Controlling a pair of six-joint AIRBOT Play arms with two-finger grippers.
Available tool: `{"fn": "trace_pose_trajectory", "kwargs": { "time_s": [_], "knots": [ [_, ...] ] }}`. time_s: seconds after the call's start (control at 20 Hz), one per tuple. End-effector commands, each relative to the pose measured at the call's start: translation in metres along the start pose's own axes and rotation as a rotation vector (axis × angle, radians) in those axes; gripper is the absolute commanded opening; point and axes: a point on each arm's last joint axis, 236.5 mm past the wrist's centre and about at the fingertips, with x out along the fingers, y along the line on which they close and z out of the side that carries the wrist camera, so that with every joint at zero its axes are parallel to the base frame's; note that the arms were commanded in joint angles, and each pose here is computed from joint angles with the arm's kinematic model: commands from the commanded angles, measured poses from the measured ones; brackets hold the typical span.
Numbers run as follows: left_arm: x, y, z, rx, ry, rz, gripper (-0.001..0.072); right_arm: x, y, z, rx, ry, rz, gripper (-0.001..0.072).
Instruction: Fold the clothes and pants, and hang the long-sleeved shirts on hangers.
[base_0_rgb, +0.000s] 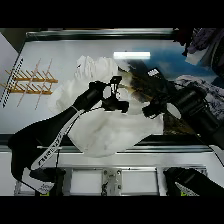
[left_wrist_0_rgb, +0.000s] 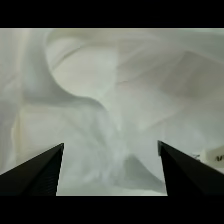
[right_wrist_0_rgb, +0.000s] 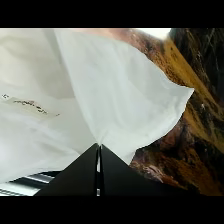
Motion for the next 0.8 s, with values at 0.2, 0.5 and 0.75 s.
{"fn": "trace_pose_trajectory", "kwargs": {
  "time_s": [0.2, 0.5, 0.75],
  "knots": [
    [0.027, 0.038, -0.02, 0.028, 0.164, 0.187, 0.0105, -0.009, 0.001, -0.003, -0.003, -0.006, 0.019, 0.0016],
    [-0.06, 0.003, -0.008, 0.142, 0.011, 0.116, 0.0016, 0.006, -0.048, -0.018, 0.093, 0.061, -0.003, 0.0015],
    [-0.114, -0.017, -0.036, 0.195, -0.068, 0.065, 0.0016, 0.014, -0.045, -0.031, 0.146, 0.099, 0.088, 0.0017]
  ]
}}
